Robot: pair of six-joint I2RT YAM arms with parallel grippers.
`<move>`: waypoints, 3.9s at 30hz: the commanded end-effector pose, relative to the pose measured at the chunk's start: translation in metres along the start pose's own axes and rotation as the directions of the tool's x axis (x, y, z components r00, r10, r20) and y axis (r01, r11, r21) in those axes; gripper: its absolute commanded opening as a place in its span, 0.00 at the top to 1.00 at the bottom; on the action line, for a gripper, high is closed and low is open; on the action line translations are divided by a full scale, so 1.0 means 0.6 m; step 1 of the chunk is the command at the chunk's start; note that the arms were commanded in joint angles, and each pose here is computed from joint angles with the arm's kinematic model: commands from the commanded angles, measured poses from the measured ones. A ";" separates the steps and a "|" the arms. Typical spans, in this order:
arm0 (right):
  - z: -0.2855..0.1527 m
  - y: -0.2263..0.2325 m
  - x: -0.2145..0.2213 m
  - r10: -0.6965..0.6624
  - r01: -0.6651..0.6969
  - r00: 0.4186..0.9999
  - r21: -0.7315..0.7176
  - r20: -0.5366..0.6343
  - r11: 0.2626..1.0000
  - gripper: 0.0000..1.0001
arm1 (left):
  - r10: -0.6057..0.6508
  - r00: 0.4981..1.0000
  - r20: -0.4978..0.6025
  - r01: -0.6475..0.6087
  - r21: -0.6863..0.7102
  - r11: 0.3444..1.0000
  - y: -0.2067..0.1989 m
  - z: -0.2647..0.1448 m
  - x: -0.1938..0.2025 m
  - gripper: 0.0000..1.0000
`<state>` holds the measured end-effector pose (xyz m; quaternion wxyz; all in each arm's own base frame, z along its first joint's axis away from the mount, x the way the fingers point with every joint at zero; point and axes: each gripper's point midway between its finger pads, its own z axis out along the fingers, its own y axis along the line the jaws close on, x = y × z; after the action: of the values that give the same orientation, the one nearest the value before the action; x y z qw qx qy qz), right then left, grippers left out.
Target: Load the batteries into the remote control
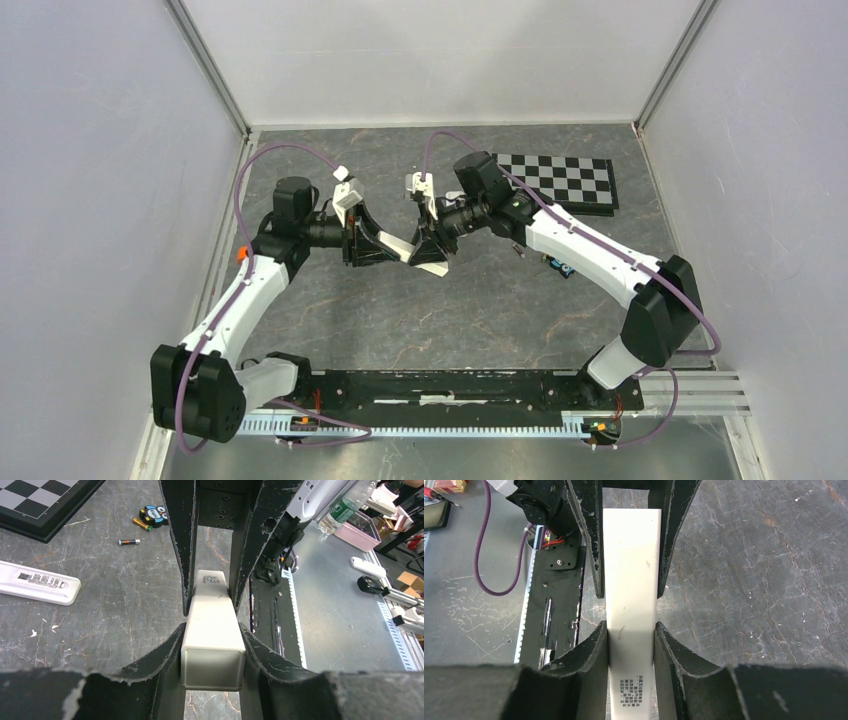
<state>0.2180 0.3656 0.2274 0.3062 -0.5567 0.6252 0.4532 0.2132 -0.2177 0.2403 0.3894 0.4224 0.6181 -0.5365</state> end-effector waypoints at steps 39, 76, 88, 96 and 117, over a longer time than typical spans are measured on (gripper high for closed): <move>-0.156 -0.022 -0.113 0.735 -0.607 0.444 -0.431 0.512 0.667 0.46 | 0.446 0.867 0.221 -0.400 -0.223 0.889 -0.031 -0.029 -0.188 0.98; -0.031 -0.032 -0.131 0.737 -0.639 0.553 -0.369 0.389 0.675 0.83 | 0.273 0.957 0.101 -0.271 -0.038 0.962 -0.018 0.037 -0.075 0.98; -0.006 -0.045 -0.120 0.627 -0.588 0.681 -0.228 0.377 0.776 0.69 | 0.231 0.969 0.086 -0.221 -0.107 0.969 0.022 0.044 -0.067 0.98; -0.019 -0.079 -0.097 0.571 -0.597 0.711 -0.076 0.412 0.799 0.46 | 0.260 0.959 0.113 -0.245 -0.135 0.960 0.022 0.042 -0.082 0.98; -0.167 -0.167 -0.120 0.544 -0.880 0.059 -0.213 0.837 0.424 0.19 | 0.438 0.872 0.220 -0.269 -0.534 0.802 0.085 -0.016 -0.142 0.98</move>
<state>0.3203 0.3255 0.2641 0.3274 0.1126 0.7048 0.6192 0.2739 -0.2252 0.2761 0.6149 0.3567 0.5897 -0.3833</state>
